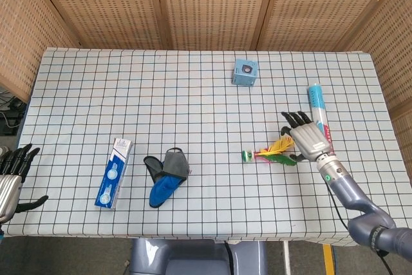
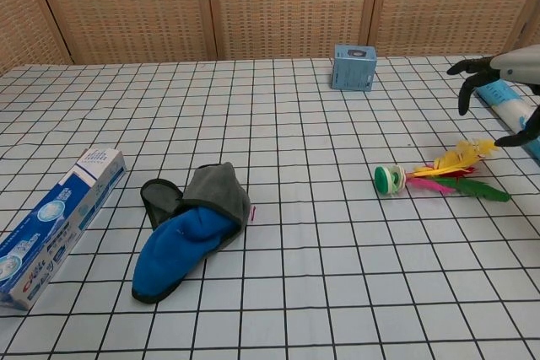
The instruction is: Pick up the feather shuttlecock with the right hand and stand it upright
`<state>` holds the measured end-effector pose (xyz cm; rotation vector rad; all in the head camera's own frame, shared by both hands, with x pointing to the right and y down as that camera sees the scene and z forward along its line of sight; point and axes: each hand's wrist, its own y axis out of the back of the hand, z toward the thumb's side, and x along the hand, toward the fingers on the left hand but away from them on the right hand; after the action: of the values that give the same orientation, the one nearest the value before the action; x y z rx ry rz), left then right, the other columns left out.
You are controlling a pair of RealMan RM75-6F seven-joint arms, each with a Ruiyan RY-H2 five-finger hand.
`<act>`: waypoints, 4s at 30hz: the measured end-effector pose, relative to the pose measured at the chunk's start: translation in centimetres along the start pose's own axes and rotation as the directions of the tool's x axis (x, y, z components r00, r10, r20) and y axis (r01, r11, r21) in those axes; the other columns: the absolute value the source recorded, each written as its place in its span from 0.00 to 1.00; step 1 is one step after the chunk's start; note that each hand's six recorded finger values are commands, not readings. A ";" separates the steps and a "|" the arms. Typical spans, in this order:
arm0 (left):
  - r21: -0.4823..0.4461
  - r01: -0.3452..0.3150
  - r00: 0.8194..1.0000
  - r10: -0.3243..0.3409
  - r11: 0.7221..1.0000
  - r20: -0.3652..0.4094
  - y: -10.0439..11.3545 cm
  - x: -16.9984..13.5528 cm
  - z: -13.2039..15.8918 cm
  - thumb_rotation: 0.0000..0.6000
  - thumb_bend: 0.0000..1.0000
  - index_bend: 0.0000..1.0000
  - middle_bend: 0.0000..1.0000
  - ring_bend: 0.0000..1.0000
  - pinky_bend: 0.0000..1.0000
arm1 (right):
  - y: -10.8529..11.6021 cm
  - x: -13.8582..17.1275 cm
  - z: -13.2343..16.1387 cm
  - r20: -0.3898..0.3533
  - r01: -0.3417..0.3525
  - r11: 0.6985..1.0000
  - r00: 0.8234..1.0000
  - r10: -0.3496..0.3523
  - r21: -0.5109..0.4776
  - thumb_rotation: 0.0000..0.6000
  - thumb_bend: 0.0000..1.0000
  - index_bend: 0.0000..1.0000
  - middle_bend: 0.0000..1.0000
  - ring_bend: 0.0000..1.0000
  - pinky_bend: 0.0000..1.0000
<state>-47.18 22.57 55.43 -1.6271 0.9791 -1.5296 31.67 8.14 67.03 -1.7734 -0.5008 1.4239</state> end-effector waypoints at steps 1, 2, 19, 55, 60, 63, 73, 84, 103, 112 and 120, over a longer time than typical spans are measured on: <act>0.002 0.002 1.000 -0.002 1.000 -0.003 -0.1 0.1 0.0 1.00 0.00 0.00 0.00 0.00 0.00 | -0.2 -0.5 0.0 0.003 -0.008 1.000 1.000 0.008 0.008 1.00 0.45 0.39 0.00 0.00 0.00; 0.004 0.005 1.000 -0.005 1.000 -0.005 -0.2 0.2 0.0 1.00 0.00 0.00 0.00 0.00 0.00 | -0.5 -1.1 -0.1 0.007 -0.017 1.000 1.000 0.017 0.022 1.00 0.48 0.40 0.00 0.00 0.00; 0.018 0.022 0.999 -0.022 1.000 -0.032 -0.8 0.8 -0.2 1.00 0.00 0.00 0.00 0.00 0.00 | -3.0 -3.8 0.1 0.023 -0.108 0.990 0.994 0.106 0.093 1.00 0.55 0.44 0.00 0.00 0.00; 0.022 0.023 1.000 -0.023 0.999 -0.013 -0.9 0.4 0.4 1.00 0.00 0.00 0.00 0.00 0.00 | -2.2 -2.8 -1.5 0.055 -0.067 0.992 0.997 0.062 0.107 1.00 0.63 0.78 0.00 0.00 0.00; 0.018 0.020 1.000 -0.020 1.000 -0.009 -0.8 0.3 0.5 1.00 0.00 0.00 0.00 0.00 0.00 | -1.2 -2.2 -1.2 0.033 -0.028 0.995 0.999 0.025 0.096 1.00 0.63 0.78 0.00 0.00 0.00; 0.015 0.020 1.000 -0.020 1.000 -0.006 -0.7 0.3 0.5 1.00 0.00 0.00 0.00 0.00 0.00 | 0.2 -1.8 -0.9 0.017 0.019 0.996 1.000 -0.020 0.089 1.00 0.63 0.79 0.02 0.00 0.00; 0.007 0.014 1.000 -0.014 1.000 0.003 -0.4 0.1 0.5 1.00 0.00 0.00 0.00 0.00 0.00 | 5.7 -1.0 0.2 -0.025 0.173 0.982 0.985 -0.171 0.079 1.00 0.63 0.80 0.04 0.00 0.00; 0.004 0.014 1.000 -0.014 1.000 0.003 -0.3 0.1 0.4 1.00 0.00 0.00 0.00 0.00 0.00 | 7.0 -1.2 1.1 -0.020 0.234 0.963 0.972 -0.233 0.132 1.00 0.64 0.81 0.06 0.00 0.00; 0.000 0.016 1.000 -0.016 1.000 0.009 -0.3 0.0 0.4 1.00 0.00 0.00 0.00 0.00 0.00 | 5.5 -0.8 3.3 -0.057 0.232 0.968 0.972 -0.227 0.098 1.00 0.12 0.00 0.00 0.00 0.00; -0.014 -0.018 1.000 0.019 1.000 0.024 0.6 -0.5 0.6 1.00 0.00 0.00 0.00 0.00 0.00 | 8.5 3.7 1.8 -0.023 0.354 0.935 0.935 -0.354 0.029 1.00 0.00 0.00 0.00 0.00 0.00; -0.026 -0.028 0.998 0.029 0.999 0.048 0.7 -0.8 0.3 1.00 0.00 0.00 0.00 0.00 0.00 | 6.9 11.8 -2.5 0.111 0.425 0.903 0.902 -0.417 -0.067 1.00 0.00 0.00 0.00 0.00 0.00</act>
<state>-46.94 22.92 54.41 -1.6532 0.9944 -1.4578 36.29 11.61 54.34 -1.5465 -0.9511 1.1927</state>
